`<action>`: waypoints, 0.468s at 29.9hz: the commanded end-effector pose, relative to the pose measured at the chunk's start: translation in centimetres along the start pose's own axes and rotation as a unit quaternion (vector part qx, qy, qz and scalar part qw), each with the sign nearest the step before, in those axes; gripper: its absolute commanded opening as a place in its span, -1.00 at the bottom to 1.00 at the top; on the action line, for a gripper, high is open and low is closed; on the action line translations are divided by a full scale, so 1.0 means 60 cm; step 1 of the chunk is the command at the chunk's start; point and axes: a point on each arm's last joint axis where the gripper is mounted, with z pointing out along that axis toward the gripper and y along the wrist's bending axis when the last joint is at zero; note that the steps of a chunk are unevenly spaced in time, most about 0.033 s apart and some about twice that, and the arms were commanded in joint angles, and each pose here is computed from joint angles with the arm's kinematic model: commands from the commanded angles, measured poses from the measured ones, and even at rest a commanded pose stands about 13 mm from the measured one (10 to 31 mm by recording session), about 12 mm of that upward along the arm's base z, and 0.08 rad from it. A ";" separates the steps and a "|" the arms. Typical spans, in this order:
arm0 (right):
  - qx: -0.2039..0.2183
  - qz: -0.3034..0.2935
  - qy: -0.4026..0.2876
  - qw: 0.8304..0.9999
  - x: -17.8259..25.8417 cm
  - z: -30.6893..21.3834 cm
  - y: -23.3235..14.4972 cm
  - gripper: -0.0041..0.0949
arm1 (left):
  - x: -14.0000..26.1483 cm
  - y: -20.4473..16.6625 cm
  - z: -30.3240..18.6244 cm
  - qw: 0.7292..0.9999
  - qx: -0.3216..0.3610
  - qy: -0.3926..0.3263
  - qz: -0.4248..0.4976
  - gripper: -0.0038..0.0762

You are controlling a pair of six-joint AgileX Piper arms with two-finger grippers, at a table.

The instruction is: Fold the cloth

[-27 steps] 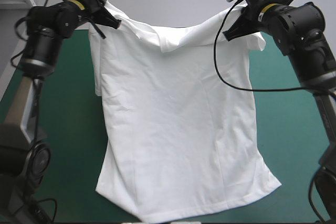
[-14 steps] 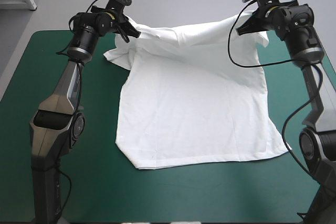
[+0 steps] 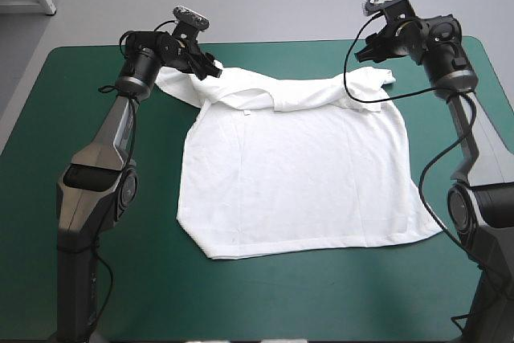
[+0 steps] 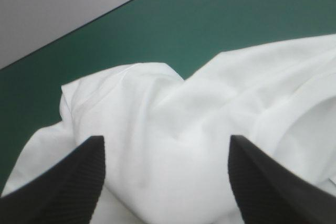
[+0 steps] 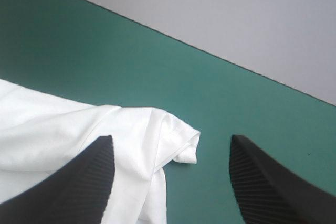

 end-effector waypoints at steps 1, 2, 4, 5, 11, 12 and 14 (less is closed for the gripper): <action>0.036 0.013 -0.115 0.993 -0.072 -0.148 -0.035 0.36 | -0.061 0.002 -0.131 0.997 -0.011 -0.074 -0.014 0.43; 0.034 0.017 -0.119 0.992 -0.077 -0.171 -0.036 0.36 | -0.064 0.000 -0.153 0.997 -0.008 -0.071 -0.013 0.37; 0.014 0.033 -0.125 0.992 -0.083 -0.228 -0.034 0.31 | -0.067 -0.006 -0.197 0.998 0.003 -0.057 -0.013 0.27; 0.002 0.039 -0.124 0.992 -0.083 -0.254 -0.032 0.27 | -0.070 -0.009 -0.232 0.998 0.005 -0.057 -0.010 0.22; -0.062 0.054 -0.088 0.993 -0.062 -0.368 -0.013 -0.02 | -0.061 -0.039 -0.317 0.996 0.073 -0.028 -0.040 0.13; -0.073 0.054 -0.077 0.993 -0.057 -0.379 -0.009 -0.05 | -0.056 -0.044 -0.323 0.995 0.084 -0.023 -0.046 0.13; -0.087 0.065 -0.086 0.990 -0.051 -0.403 -0.003 -0.08 | -0.041 -0.055 -0.327 0.993 0.107 -0.007 -0.058 0.13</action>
